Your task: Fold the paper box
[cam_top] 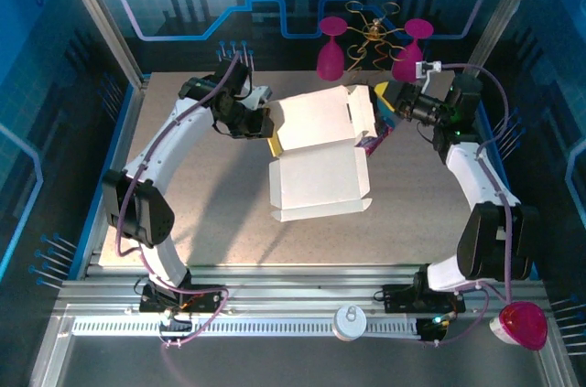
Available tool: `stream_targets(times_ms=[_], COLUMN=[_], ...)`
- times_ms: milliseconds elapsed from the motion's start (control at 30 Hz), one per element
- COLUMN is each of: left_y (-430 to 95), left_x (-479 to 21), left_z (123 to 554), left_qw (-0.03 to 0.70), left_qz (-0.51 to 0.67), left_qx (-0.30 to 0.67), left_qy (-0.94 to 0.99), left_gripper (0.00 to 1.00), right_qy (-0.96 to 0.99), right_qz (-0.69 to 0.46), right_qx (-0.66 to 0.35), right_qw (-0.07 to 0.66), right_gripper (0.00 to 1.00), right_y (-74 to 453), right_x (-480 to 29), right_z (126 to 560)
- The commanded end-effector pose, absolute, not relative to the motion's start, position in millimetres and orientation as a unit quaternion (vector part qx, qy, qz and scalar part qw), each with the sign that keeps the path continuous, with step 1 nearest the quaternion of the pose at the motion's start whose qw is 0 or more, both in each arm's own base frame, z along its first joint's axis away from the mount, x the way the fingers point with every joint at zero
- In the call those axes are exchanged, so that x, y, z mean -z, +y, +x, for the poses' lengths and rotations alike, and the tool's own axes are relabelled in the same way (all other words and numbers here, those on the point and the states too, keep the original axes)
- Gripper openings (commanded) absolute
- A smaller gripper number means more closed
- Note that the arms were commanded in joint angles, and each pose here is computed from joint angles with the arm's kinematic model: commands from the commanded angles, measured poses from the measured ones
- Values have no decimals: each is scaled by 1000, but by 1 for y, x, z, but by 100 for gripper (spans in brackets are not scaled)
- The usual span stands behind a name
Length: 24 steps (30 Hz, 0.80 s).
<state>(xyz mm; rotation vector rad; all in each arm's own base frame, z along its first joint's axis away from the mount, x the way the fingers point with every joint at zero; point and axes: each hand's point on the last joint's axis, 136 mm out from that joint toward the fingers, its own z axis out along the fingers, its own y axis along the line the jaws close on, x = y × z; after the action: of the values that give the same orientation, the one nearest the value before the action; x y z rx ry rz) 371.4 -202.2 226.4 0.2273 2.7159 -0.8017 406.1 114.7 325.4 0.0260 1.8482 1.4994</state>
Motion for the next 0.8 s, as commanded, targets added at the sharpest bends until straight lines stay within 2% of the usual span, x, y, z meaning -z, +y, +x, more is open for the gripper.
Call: stream_targets(times_ms=[0,433,533,767], left_y=[-208,-211,-210,-211], left_x=[-220,-215,-216,-217], left_z=[374,374,374,372], left_qw=[137,122,122,123], left_qz=[94,92,91,90], left_qx=[304,314,313,316], left_qy=[938,937,937,936], left_gripper=[0,0,0,0], right_qy=[700,709,724,766], right_qz=[-41,-69,-72,-101], right_qx=[-617,-617,-600,-539], right_qw=[357,334,332,335], right_gripper=[37,43,47,50], right_y=[124,133,137,153], right_x=[-326,-310,-301,-293], right_z=[386,372,371,372])
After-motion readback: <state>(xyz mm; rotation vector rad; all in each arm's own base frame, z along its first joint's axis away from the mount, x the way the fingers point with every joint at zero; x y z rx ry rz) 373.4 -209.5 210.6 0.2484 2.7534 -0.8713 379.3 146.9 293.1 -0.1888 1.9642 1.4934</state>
